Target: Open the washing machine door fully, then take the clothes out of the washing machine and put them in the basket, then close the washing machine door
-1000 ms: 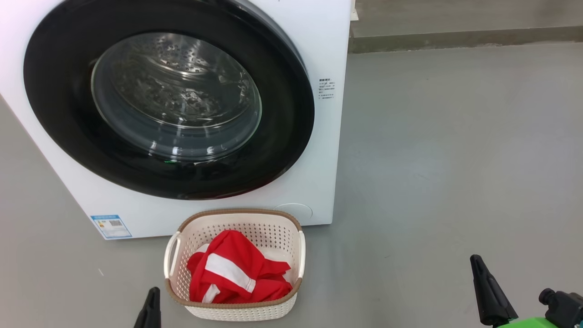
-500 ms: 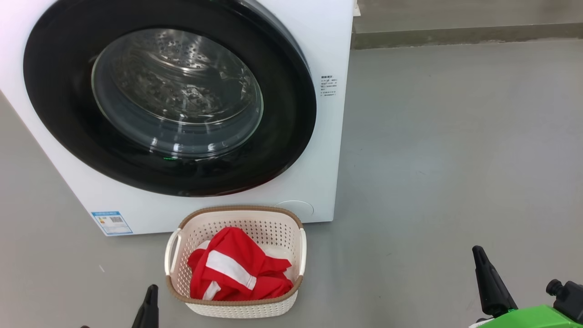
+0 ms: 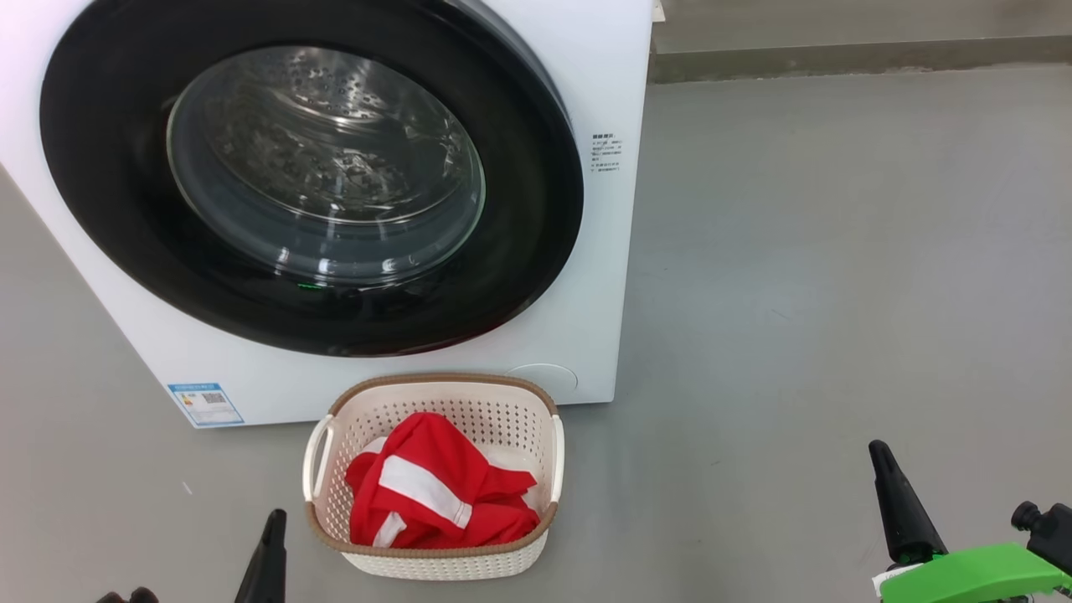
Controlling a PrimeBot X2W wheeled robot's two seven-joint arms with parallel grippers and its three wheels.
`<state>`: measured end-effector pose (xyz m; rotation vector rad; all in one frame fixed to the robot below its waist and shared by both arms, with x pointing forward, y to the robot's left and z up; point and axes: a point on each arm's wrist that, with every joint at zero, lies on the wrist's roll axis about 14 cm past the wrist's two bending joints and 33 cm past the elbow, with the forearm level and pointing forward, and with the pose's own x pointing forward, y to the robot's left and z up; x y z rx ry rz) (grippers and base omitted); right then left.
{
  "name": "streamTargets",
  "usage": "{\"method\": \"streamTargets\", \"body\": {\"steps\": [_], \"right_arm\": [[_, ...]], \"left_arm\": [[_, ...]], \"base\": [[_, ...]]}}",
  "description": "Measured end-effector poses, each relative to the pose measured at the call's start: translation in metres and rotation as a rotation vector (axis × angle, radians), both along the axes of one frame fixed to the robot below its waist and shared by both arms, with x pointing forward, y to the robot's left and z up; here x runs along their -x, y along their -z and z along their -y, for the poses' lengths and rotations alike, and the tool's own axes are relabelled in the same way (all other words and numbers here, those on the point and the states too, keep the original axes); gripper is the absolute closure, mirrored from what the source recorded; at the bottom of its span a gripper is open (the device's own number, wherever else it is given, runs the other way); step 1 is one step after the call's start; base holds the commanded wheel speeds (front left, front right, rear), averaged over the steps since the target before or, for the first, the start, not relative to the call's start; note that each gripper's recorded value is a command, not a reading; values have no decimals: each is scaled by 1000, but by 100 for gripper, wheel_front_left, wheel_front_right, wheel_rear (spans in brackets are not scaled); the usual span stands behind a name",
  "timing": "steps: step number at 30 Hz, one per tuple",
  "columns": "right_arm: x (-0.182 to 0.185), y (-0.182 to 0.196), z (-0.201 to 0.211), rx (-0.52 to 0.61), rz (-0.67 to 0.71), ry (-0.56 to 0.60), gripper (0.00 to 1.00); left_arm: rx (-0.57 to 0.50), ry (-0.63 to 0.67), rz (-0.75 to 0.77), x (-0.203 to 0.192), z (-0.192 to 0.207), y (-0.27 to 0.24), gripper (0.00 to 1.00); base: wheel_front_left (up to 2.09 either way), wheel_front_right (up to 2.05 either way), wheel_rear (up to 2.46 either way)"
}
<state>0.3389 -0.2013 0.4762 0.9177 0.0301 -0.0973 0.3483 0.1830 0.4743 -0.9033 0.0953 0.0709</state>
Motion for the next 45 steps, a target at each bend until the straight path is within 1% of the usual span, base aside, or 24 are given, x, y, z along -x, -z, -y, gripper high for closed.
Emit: {"method": "streamTargets", "body": {"steps": [25,45], "right_arm": [[-13,3,5,-285,-9,18,100],[-28,-2,2,-501,7,4,100]], "left_arm": [[288,-12,-13,-11,-2,2,100],[514,-17,5,-21,-3,-3,100]], "base": [[0,0,0],[0,0,0]]}}
